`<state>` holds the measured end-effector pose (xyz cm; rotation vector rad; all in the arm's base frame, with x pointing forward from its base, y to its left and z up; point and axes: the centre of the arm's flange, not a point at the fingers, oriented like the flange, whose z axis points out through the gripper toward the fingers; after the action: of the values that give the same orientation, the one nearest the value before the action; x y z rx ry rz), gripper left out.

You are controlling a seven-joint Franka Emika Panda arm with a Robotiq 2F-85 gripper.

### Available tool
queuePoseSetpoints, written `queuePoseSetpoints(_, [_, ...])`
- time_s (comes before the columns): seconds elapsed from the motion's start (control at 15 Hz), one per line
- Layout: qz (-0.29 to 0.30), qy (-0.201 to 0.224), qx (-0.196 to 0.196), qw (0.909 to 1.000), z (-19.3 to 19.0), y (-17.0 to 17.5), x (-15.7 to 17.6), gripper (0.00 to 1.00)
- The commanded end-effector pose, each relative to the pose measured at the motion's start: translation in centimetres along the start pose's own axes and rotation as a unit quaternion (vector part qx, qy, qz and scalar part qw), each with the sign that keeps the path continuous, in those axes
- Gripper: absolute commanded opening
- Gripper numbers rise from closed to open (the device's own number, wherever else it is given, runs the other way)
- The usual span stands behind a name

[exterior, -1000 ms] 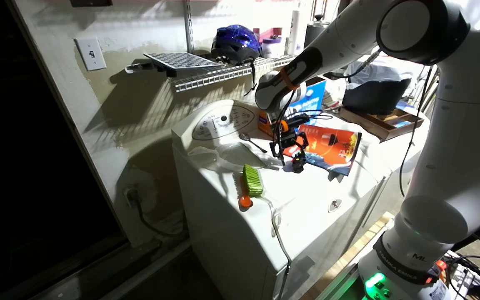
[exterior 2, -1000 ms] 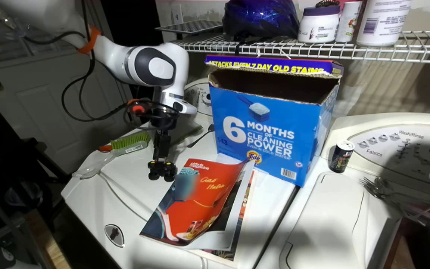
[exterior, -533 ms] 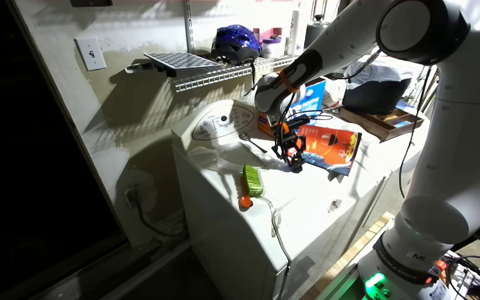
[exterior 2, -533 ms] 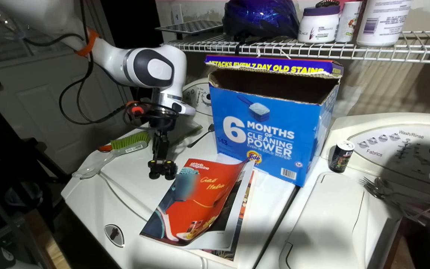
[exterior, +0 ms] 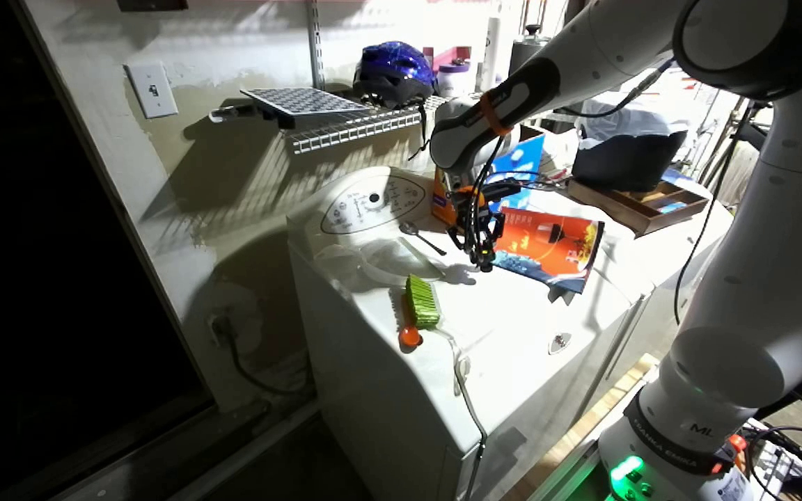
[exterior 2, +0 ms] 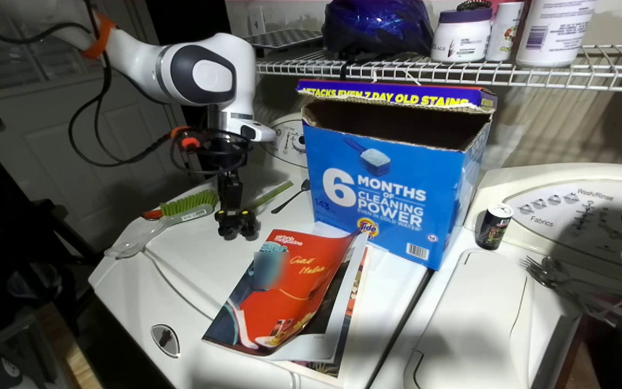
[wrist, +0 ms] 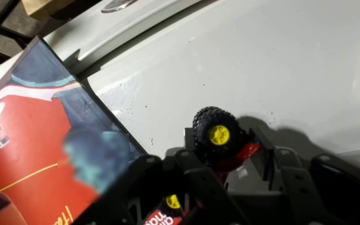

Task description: Place the toy car upright.

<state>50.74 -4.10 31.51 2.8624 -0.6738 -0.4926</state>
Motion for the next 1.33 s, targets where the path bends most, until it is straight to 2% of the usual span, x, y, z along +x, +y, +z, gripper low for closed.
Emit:
queuePoseSetpoints(0.0, [-0.036,0.029,0.08,0.9958,-1.0,0.8,-3.0,0.2])
queuePoseSetpoints(0.2, [-0.063,0.018,0.14,0.9879,-0.5,1.6,-3.3,0.2])
queuePoseSetpoints(0.47, [-0.104,0.02,0.211,0.9717,0.4,3.1,-3.3,0.2])
queuePoseSetpoints(0.73, [-0.13,0.017,0.246,0.9603,1.9,4.4,-3.1,0.2])
queuePoseSetpoints(1.27, [-0.17,0.023,0.328,0.9291,4.3,6.7,-2.3,0.2])
